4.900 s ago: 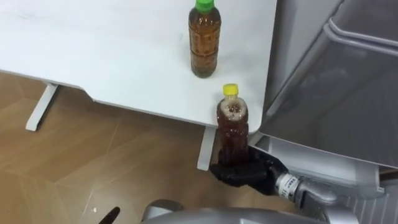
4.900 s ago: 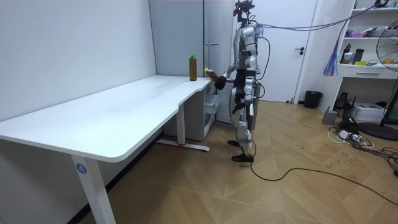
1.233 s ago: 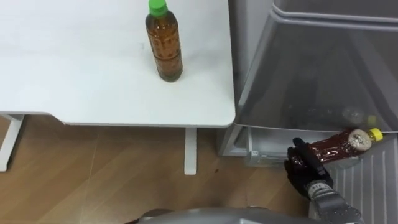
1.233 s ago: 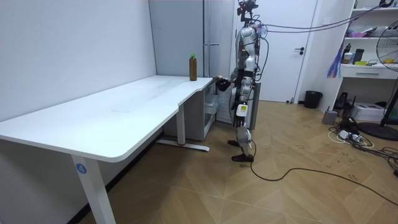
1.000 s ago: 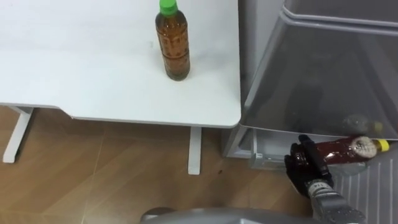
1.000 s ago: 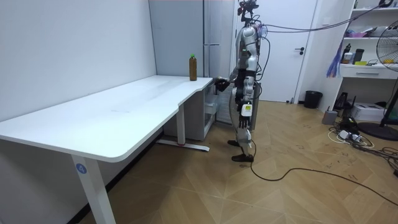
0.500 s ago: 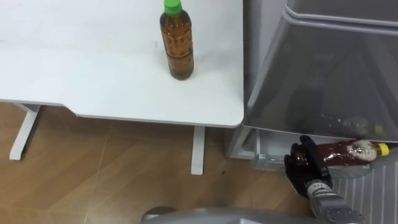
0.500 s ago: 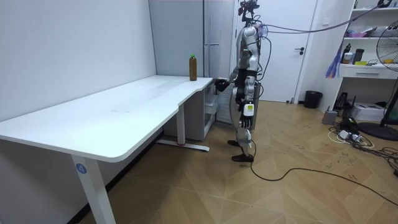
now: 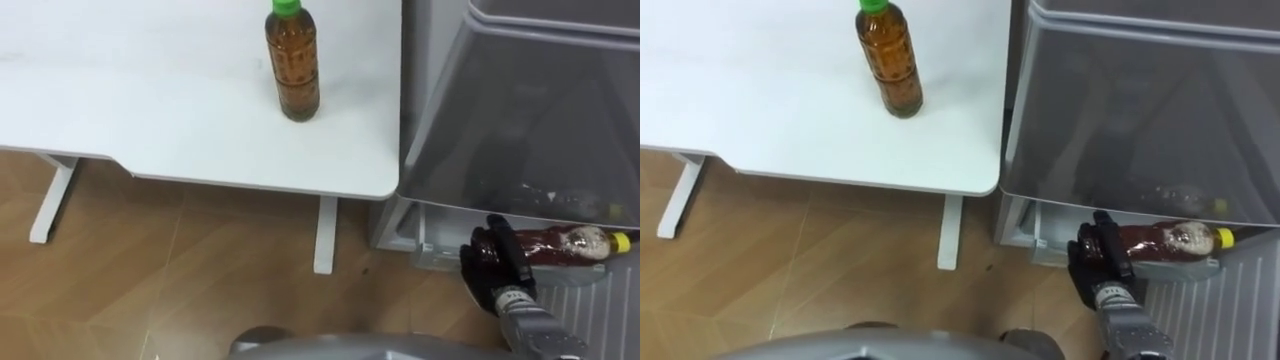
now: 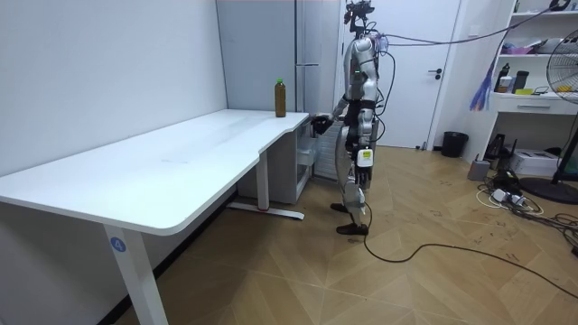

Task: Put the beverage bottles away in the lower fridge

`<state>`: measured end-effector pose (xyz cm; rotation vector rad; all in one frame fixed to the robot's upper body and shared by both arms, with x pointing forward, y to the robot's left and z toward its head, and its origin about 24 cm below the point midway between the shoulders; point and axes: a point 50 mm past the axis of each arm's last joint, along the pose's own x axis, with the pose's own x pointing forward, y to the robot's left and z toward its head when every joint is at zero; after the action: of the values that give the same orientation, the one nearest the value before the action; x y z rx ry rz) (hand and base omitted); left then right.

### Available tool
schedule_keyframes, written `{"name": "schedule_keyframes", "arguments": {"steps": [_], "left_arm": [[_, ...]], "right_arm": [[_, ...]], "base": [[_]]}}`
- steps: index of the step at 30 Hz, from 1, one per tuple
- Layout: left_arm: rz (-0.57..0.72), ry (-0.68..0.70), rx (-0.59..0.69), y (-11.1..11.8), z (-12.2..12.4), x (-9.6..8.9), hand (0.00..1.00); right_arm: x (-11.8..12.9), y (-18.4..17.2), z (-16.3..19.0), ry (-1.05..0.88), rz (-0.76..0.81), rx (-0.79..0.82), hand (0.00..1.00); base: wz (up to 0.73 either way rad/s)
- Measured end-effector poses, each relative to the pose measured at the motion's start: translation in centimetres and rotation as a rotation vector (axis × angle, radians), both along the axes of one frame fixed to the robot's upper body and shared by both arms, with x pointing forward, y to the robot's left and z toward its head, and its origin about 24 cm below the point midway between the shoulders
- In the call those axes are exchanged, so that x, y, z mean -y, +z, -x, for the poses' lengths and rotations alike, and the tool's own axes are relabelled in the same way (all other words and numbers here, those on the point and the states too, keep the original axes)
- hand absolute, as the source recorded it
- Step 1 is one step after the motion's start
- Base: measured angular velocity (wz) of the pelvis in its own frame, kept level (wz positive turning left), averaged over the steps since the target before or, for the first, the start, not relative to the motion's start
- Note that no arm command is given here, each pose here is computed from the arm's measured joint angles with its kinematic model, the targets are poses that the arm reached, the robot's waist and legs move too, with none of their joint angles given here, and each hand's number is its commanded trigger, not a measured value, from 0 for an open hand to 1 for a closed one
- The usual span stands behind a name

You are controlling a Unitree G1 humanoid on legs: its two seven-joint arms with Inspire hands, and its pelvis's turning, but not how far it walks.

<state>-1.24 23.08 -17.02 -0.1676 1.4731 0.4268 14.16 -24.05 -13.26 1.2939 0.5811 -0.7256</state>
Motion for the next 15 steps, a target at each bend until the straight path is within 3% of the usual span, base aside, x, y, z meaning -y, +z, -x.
{"name": "schedule_keyframes", "arguments": {"steps": [10,15], "left_arm": [[-0.026,-0.211,0.211,1.0,-10.1,-0.7,0.0],[-0.034,-0.28,0.233,1.3,-11.8,-0.4,0.0]], "right_arm": [[0.1,5.1,-10.6,0.091,0.076,0.203,1.0],[0.3,6.9,-13.2,0.091,0.086,0.247,1.0]], "base": [[0.05],[0.13]]}}
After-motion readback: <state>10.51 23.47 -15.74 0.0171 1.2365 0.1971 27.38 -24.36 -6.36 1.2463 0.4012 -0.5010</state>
